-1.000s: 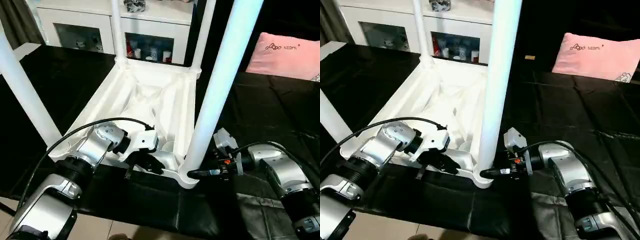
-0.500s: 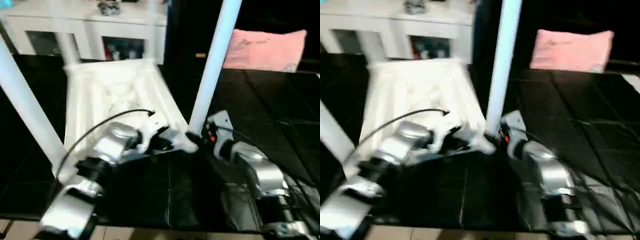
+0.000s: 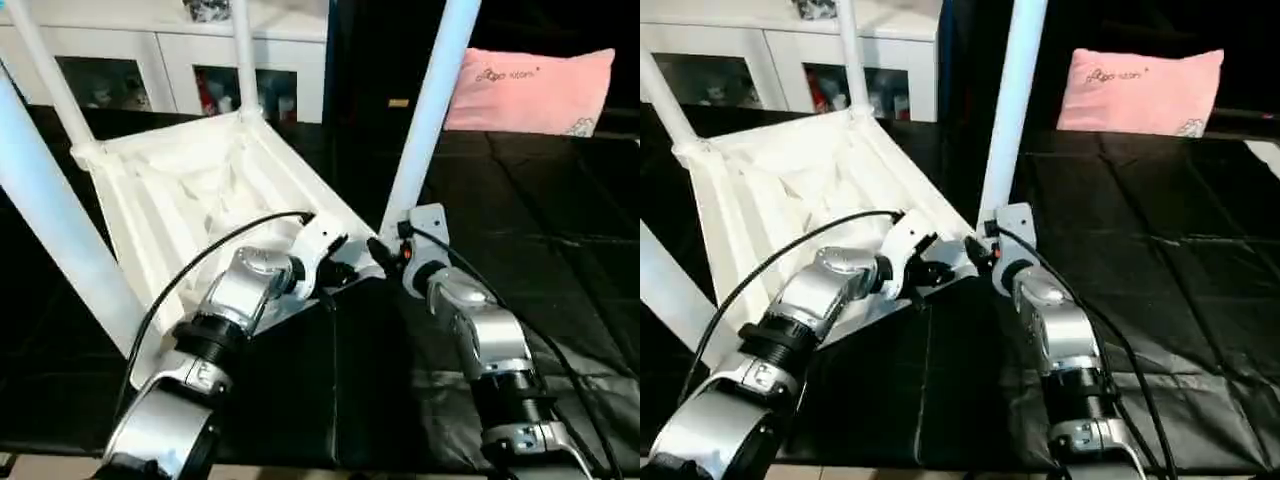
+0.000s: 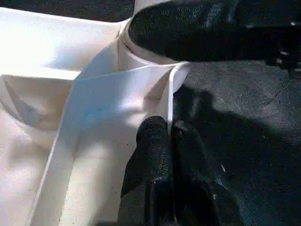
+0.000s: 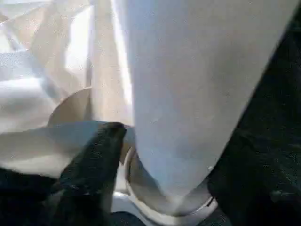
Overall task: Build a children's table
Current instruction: Rotate leg to tighten
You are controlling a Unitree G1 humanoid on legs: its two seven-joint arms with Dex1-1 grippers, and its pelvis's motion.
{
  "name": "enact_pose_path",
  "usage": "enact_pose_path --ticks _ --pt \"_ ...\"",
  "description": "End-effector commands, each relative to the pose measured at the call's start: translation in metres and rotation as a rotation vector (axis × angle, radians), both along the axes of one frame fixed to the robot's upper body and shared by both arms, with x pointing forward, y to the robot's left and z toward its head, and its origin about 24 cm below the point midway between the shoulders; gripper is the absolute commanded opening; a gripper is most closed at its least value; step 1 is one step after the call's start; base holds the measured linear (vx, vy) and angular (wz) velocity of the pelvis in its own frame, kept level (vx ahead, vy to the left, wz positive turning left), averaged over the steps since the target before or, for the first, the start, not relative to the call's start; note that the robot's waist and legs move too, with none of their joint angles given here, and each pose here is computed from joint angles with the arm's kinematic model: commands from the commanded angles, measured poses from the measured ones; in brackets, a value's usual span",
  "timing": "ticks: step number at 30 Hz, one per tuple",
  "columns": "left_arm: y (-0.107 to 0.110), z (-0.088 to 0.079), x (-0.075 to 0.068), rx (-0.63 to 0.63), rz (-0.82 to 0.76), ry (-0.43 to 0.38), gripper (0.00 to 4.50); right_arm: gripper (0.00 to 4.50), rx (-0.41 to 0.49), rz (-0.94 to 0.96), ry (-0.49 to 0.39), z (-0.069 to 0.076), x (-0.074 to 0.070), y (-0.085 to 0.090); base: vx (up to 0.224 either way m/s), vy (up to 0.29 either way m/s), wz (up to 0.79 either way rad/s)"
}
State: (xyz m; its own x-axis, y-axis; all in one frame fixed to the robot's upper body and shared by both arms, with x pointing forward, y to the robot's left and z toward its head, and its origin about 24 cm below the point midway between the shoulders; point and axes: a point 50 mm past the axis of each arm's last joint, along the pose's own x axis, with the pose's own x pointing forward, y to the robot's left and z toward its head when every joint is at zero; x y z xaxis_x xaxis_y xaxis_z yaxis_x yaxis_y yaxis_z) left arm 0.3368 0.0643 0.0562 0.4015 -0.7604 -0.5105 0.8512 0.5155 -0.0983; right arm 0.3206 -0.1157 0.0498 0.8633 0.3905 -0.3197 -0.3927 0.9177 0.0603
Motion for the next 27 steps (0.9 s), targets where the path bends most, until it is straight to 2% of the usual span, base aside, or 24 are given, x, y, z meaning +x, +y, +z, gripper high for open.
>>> enact_pose_path --ticks 1,2,3,5,10,12,13,15,16,17,18,20,21,23,24,27 --pt "-0.012 0.018 0.000 -0.079 -0.084 -0.069 0.00 3.32 0.025 0.181 0.053 -0.010 -0.015 0.023 0.000 0.000 0.00" --pt "-0.012 0.018 0.000 -0.079 -0.084 -0.069 0.00 3.32 0.025 0.181 0.053 -0.010 -0.015 0.023 0.000 0.000 0.00" --pt "-0.012 0.018 0.000 -0.078 -0.085 -0.070 0.00 3.52 0.027 0.184 0.053 -0.010 -0.015 0.022 0.000 0.000 0.00" --pt "-0.002 0.016 -0.001 -0.065 -0.123 -0.067 0.00 3.64 0.049 0.273 0.029 -0.007 -0.027 0.006 0.000 0.000 0.00" --pt "0.005 0.014 -0.004 -0.042 -0.187 -0.070 0.00 4.07 0.074 0.397 -0.029 0.000 -0.040 -0.011 0.000 0.000 0.00" --pt "0.010 0.011 -0.007 -0.014 -0.264 -0.069 0.00 4.29 0.099 0.467 -0.038 0.007 -0.051 -0.033 0.000 0.000 0.00" --pt "0.010 0.011 -0.007 -0.014 -0.264 -0.069 0.00 4.29 0.099 0.467 -0.038 0.007 -0.051 -0.033 0.000 0.000 0.00" --pt "0.016 0.009 -0.009 0.021 -0.345 -0.076 0.00 4.46 0.094 0.472 -0.039 0.011 -0.056 -0.054 0.000 0.000 0.00" --pt "0.016 0.009 -0.009 0.021 -0.345 -0.076 0.00 4.46 0.094 0.472 -0.039 0.011 -0.056 -0.054 0.000 0.000 0.00" --pt "0.019 0.008 -0.010 0.036 -0.370 -0.075 0.00 4.46 0.083 0.463 -0.040 0.012 -0.057 -0.062 0.000 0.000 0.00" --pt "0.023 0.006 -0.011 0.067 -0.445 -0.094 0.00 4.46 0.060 0.436 -0.046 0.015 -0.060 -0.079 0.000 0.000 0.00" --pt "0.028 0.005 -0.013 0.090 -0.508 -0.094 0.00 4.46 0.049 0.396 -0.040 0.017 -0.062 -0.093 0.000 0.000 0.00" --pt "0.034 0.002 -0.016 0.129 -0.591 -0.096 0.00 4.46 0.035 0.325 -0.025 0.017 -0.065 -0.110 0.000 0.000 0.00" --pt "0.034 0.001 -0.017 0.137 -0.606 -0.097 0.00 4.46 0.030 0.307 -0.022 0.017 -0.065 -0.113 0.000 0.000 0.00" --pt "0.035 -0.001 -0.019 0.160 -0.658 -0.102 0.00 4.46 0.003 0.227 -0.013 0.013 -0.064 -0.123 0.000 0.000 0.00" --pt "0.027 -0.004 -0.025 0.137 -0.741 -0.105 0.00 4.46 -0.029 0.080 -0.002 0.006 -0.059 -0.134 0.000 0.000 0.00"
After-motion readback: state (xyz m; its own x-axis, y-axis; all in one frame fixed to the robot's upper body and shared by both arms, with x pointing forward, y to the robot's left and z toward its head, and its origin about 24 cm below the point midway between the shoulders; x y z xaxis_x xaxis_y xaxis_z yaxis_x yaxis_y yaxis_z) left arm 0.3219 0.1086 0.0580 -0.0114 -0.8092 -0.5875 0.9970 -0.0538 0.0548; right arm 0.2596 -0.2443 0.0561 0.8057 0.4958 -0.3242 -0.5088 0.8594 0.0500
